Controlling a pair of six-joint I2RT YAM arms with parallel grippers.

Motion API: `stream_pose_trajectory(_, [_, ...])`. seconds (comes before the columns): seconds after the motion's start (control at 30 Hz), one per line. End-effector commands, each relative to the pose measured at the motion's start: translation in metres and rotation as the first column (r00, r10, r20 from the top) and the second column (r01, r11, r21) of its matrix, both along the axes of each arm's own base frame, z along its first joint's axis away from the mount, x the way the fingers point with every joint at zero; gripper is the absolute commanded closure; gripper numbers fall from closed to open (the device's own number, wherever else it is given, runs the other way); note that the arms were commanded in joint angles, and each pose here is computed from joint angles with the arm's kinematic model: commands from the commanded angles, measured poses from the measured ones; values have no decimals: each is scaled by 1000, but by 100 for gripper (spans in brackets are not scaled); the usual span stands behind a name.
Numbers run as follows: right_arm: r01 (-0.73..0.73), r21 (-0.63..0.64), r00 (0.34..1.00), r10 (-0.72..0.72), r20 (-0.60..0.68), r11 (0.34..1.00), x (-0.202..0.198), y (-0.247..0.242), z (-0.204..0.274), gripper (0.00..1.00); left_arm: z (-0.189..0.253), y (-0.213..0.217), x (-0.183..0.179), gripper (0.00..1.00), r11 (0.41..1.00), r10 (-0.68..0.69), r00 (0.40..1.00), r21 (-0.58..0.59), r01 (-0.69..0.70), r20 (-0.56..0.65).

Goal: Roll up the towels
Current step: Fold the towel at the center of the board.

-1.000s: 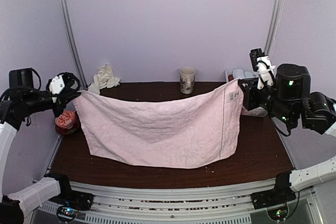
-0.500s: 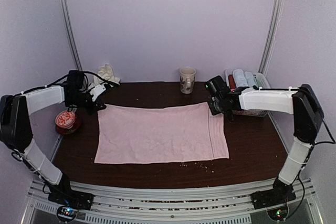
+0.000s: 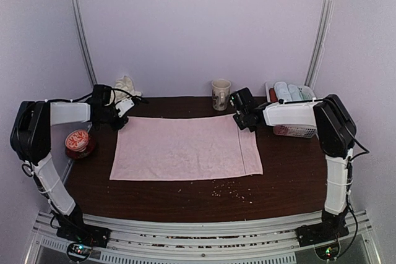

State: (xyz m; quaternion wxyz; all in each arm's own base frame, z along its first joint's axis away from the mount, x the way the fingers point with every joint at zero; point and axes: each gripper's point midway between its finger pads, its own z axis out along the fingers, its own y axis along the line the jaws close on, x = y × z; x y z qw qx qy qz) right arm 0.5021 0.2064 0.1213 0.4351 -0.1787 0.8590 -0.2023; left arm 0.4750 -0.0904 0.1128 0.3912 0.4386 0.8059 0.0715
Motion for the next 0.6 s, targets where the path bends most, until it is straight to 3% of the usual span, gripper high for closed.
stream_pose_trajectory(0.0, [-140,25,990,139,32,990,-20,3,31,100,31,-1,-11,100,997,-80,988,16,79,133])
stream_pose_trajectory(0.33, [-367,169,924,379,-44,915,-98,11,19,100,25,-1,-84,100,966,-260,960,12,260,101])
stream_pose_trajectory(0.57, [-390,181,905,412,-104,903,-139,16,7,100,36,-6,-129,100,929,-367,922,-5,371,122])
